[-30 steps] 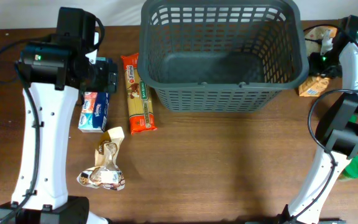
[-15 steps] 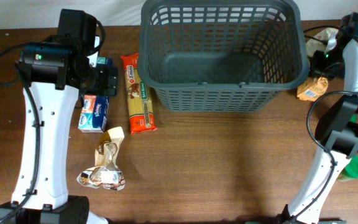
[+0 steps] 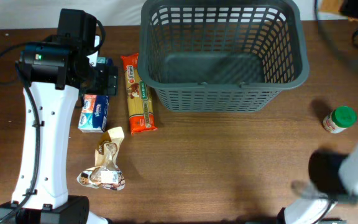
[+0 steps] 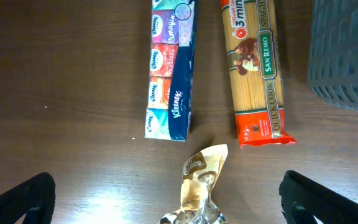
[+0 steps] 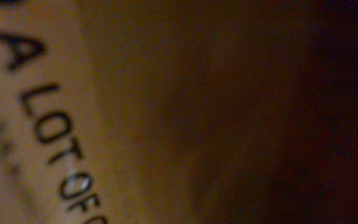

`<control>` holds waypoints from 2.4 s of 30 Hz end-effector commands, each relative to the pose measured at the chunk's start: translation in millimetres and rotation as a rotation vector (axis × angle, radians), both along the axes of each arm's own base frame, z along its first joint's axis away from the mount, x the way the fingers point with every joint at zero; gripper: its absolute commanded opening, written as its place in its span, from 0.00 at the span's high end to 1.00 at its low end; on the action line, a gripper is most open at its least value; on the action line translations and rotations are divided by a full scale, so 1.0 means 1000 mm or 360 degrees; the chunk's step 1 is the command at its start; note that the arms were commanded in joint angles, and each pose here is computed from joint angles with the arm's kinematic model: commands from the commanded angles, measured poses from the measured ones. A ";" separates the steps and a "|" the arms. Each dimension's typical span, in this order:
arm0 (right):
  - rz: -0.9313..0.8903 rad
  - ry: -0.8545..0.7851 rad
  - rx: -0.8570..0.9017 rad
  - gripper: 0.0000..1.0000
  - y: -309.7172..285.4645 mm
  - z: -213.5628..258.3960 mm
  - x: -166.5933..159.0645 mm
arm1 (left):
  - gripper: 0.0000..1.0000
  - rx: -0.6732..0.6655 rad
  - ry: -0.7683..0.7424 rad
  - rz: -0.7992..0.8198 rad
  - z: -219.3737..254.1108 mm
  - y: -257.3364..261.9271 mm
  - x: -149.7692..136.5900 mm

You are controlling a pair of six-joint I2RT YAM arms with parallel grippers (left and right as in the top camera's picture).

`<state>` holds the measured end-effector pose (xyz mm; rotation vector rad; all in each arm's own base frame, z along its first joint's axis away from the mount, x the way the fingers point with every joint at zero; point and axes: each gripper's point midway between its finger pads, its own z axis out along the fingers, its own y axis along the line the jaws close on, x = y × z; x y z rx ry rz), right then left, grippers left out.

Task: Pack container
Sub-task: 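Lift the snack bag and drop it into the basket, right gripper, then reach the right gripper to the green-lidded jar and grasp it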

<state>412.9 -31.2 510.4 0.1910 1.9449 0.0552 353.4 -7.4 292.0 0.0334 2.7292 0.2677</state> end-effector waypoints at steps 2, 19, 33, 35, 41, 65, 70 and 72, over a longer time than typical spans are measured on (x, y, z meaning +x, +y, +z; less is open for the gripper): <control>0.0031 0.0030 -0.0003 0.96 0.041 -0.002 -0.007 | 0.01 -0.0012 0.0010 -0.0006 -0.002 0.000 0.001; -0.0234 0.0958 0.0141 0.96 0.074 -0.207 0.054 | 0.01 -0.0012 0.0010 -0.0006 -0.002 0.000 0.001; -0.0298 0.1444 0.0059 0.96 0.085 -0.344 0.040 | 0.01 -0.0012 0.0010 -0.0006 -0.002 0.000 0.001; -0.0298 0.1450 0.0058 0.96 0.085 -0.351 0.041 | 0.01 -0.0012 0.0009 -0.0006 -0.002 0.000 0.001; -0.0290 0.1389 0.0073 0.32 0.086 -0.338 0.045 | 0.01 -0.0012 0.0010 -0.0006 -0.002 -0.001 0.001; -0.1011 0.0700 0.0204 0.11 -0.136 -0.127 -0.043 | 0.01 -0.0012 0.0010 -0.0006 -0.002 0.000 0.001; -0.1052 0.1046 0.0325 0.10 -0.161 -0.196 -0.042 | 0.01 -0.0012 0.0010 -0.0006 -0.002 0.000 0.001; -0.1070 0.1181 0.0339 0.09 -0.164 -0.223 -0.045 | 0.01 -0.0012 0.0010 -0.0006 -0.002 0.000 0.001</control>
